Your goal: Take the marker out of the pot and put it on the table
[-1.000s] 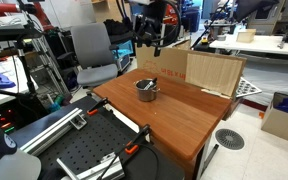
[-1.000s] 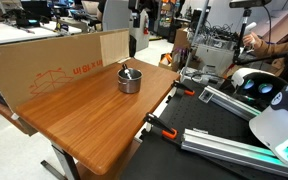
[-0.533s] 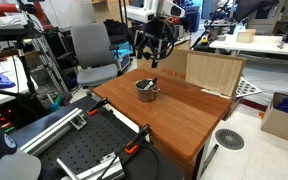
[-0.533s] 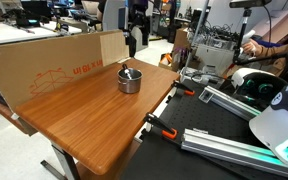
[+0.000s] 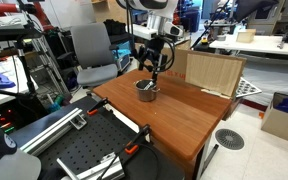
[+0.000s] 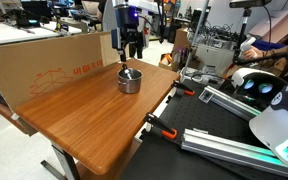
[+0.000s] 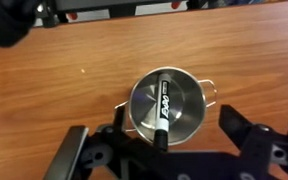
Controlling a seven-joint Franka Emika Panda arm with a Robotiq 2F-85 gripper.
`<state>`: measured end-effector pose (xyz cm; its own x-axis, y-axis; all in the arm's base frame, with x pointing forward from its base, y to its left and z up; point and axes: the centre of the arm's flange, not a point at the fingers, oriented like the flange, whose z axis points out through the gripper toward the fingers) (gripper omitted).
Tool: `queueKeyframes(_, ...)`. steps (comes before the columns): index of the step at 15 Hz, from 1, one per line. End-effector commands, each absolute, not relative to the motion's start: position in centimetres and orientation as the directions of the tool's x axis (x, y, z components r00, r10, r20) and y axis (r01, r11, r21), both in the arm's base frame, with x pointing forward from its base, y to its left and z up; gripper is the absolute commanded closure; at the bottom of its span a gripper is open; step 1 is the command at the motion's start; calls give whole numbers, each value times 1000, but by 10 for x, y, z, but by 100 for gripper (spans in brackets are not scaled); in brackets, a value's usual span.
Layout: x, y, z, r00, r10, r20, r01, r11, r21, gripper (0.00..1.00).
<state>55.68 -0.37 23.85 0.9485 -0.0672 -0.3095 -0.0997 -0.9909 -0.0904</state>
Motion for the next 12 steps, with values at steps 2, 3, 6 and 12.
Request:
queueKeyframes(2, 578, 7, 221, 937, -80, -341, -101, -994, -46, 0)
queueKeyframes(3, 582, 9, 217, 935, -82, -344, -101, -994, -39, 0)
queueKeyframes(6, 591, 16, 207, 931, -85, -354, -100, -995, -22, 0)
queueKeyframes(12, 608, 21, 192, 924, -86, -373, -90, -996, 6, 51)
